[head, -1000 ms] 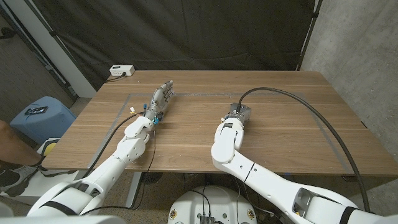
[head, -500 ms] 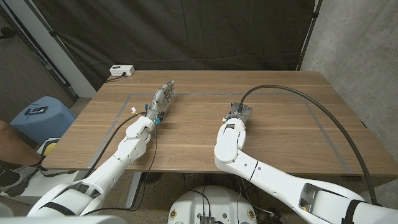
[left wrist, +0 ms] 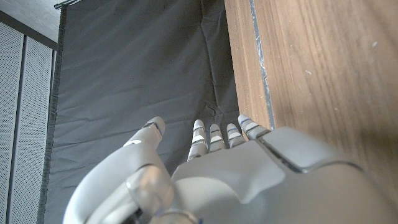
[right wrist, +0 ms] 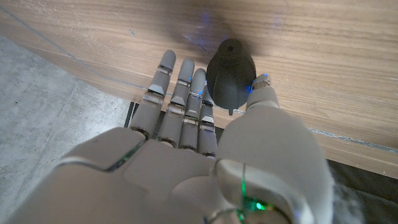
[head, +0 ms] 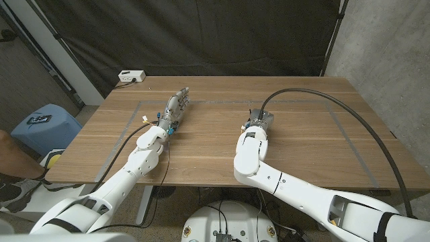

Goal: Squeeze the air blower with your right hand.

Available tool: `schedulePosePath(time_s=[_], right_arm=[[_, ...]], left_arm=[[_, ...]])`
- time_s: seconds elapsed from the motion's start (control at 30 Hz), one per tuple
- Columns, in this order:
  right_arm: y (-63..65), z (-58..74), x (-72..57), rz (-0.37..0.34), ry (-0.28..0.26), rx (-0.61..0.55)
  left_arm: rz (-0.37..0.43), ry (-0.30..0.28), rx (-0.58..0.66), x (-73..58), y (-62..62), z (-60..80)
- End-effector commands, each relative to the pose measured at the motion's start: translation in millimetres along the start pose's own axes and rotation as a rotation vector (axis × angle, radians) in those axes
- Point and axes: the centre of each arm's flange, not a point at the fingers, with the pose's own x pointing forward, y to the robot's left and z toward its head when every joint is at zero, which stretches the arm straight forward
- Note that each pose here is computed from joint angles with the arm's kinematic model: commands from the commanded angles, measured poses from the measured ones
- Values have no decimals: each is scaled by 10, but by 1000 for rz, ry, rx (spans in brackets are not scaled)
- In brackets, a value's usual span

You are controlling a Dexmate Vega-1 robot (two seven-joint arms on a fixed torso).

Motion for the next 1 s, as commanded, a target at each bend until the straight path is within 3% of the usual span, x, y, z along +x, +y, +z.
schedulePosePath(time_s=[0.03,0.6,1.0], right_arm=[[-103,-11,-27,-23,-23,-7],[-309,-68,11,-90,-59,7],[-446,-126,56,-106,-98,93]], left_arm=[[12,-3,-3,-24,36,4],[18,-16,5,-48,28,56],[17,-21,12,-25,22,99]])
